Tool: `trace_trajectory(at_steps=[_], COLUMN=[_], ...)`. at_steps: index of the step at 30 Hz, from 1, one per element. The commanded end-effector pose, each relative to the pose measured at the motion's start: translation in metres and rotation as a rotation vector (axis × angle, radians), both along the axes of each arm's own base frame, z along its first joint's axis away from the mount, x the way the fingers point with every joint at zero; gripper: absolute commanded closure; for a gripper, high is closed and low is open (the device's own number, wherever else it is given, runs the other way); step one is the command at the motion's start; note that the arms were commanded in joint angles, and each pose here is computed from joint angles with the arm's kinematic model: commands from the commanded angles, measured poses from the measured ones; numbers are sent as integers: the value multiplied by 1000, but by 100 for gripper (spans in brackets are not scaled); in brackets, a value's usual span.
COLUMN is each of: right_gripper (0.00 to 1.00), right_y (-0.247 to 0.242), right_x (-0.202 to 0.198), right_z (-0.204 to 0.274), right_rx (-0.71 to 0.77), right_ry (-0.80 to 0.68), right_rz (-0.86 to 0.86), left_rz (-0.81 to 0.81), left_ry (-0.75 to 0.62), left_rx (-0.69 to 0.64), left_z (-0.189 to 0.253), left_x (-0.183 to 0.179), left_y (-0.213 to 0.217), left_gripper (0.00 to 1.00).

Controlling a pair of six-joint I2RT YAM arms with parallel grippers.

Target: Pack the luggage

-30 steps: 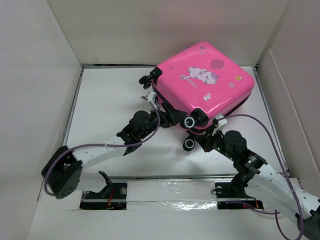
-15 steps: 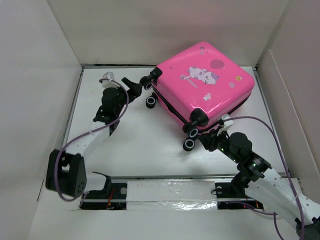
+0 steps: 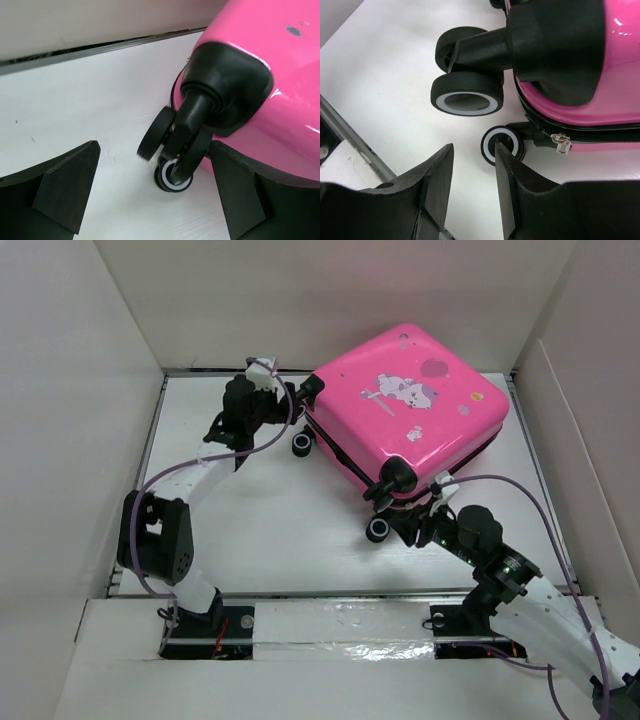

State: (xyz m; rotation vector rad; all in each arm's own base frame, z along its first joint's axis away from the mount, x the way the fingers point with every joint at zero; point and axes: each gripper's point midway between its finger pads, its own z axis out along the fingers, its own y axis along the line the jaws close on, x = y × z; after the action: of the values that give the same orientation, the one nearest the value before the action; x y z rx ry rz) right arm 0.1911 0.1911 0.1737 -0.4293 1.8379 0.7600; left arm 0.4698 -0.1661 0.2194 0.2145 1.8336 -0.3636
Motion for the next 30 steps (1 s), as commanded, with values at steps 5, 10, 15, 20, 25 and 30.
trace_trajectory(at_steps=[5,10,15,20,25,30], right_gripper=[54,54,53,53,53,53], right_y=[6,7,7,5,3,-5], right_x=[-1,0,1,1,3,8], right_z=[25,22,22,18,16,6], right_rx=[66,62,58,49,46,33], right_ry=[-95,-91,-86,-77,-72,-36], right_rz=[42,39,39,30,13,-53], left_rz=[-146,-226,-223,-220,-240,-275], left_ry=[63,127,136,114,116,131], left_rx=[257,255,268,246,233,203], left_z=[2,-11,-14,-9,-12,-14], left_x=[13,8,20,30,35,31], left_y=[-14,-25,-28,-33,-39,-47], left_gripper=[10,10,11,14,22,72])
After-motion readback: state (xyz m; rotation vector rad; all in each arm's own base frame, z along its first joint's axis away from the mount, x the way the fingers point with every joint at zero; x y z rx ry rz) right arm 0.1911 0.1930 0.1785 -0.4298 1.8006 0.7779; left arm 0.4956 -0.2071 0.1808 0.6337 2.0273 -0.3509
